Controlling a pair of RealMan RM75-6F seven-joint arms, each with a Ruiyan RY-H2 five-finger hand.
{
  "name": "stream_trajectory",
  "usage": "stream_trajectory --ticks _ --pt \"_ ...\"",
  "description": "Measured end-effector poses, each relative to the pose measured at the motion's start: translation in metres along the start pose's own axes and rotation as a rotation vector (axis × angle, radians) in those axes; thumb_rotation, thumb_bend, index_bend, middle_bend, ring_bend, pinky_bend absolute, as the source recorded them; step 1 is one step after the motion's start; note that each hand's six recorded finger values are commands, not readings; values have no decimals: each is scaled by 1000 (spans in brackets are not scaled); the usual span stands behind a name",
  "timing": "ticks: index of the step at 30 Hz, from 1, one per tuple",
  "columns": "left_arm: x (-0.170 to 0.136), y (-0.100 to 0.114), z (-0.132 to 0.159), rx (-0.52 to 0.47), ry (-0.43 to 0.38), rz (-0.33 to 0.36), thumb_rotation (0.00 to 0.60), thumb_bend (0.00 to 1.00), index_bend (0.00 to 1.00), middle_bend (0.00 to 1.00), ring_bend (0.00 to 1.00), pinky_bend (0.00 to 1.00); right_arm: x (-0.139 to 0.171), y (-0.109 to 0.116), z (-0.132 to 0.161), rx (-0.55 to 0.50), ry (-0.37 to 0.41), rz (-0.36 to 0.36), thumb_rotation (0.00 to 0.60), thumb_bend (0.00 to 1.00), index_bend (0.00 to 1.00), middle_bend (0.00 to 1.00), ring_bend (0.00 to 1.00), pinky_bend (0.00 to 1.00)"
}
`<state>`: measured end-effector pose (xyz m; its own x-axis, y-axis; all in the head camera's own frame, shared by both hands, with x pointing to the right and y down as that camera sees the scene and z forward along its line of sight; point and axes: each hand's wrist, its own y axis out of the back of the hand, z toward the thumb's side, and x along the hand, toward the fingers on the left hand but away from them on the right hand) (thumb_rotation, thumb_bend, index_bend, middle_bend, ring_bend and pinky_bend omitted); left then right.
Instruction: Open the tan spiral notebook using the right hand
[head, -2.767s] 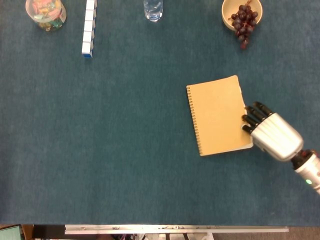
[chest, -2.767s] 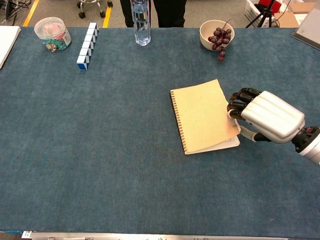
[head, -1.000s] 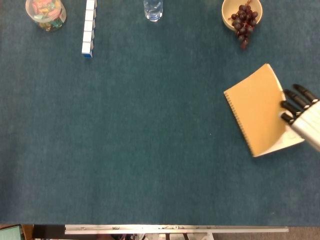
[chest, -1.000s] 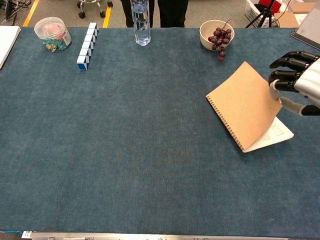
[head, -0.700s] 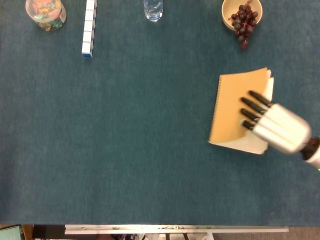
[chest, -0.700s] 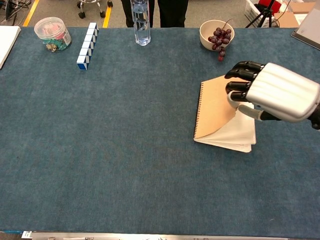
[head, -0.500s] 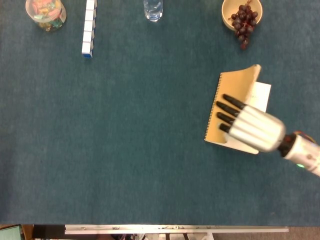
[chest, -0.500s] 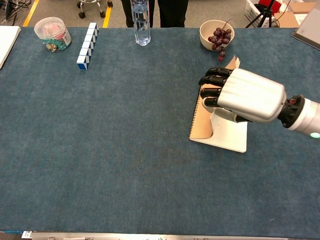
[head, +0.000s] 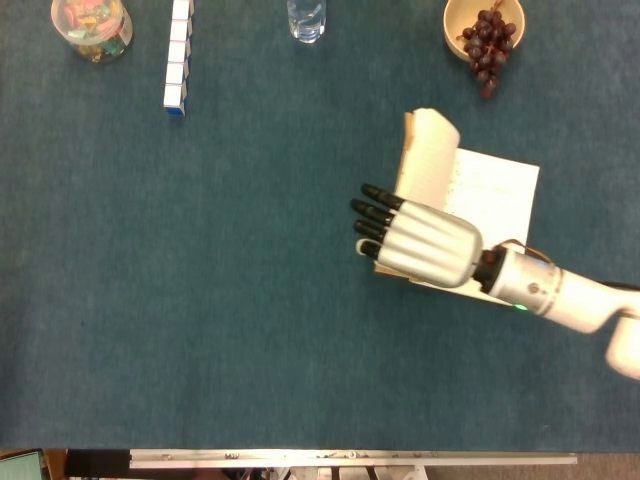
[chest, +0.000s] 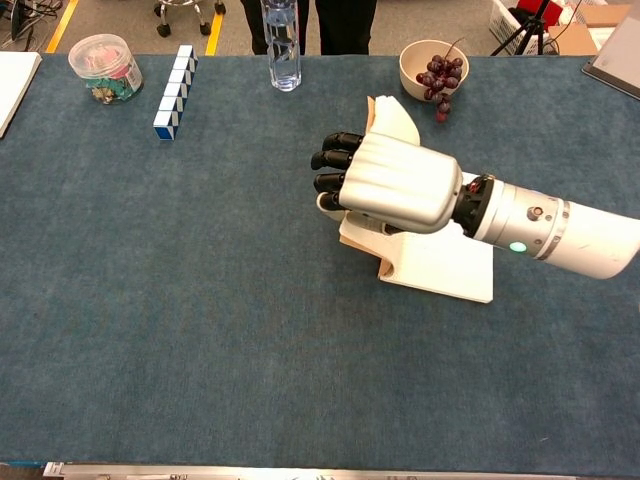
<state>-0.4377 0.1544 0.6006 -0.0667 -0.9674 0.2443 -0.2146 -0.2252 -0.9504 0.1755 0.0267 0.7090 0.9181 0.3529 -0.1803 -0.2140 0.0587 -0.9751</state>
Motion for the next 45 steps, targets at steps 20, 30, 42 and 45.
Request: stream_trajectory --ticks 20,30,42,45 --pt "-3 7 1 17 1 1 600 509 318 280 165 166 -65 -33 29 51 89 22 600 393 746 465 241 217" --pt "-5 7 -1 14 6 1 600 509 318 280 165 166 -70 -51 45 97 83 42 600 258 182 171 56 69" --pt "-3 8 0 18 1 2 600 509 318 280 165 166 -60 -26 29 32 -31 -46 600 68 0 0 0 9" --pt "-1 7 0 20 3 -1 600 509 318 280 165 166 -50 -18 16 25 -68 -57 600 82 0 0 0 9"
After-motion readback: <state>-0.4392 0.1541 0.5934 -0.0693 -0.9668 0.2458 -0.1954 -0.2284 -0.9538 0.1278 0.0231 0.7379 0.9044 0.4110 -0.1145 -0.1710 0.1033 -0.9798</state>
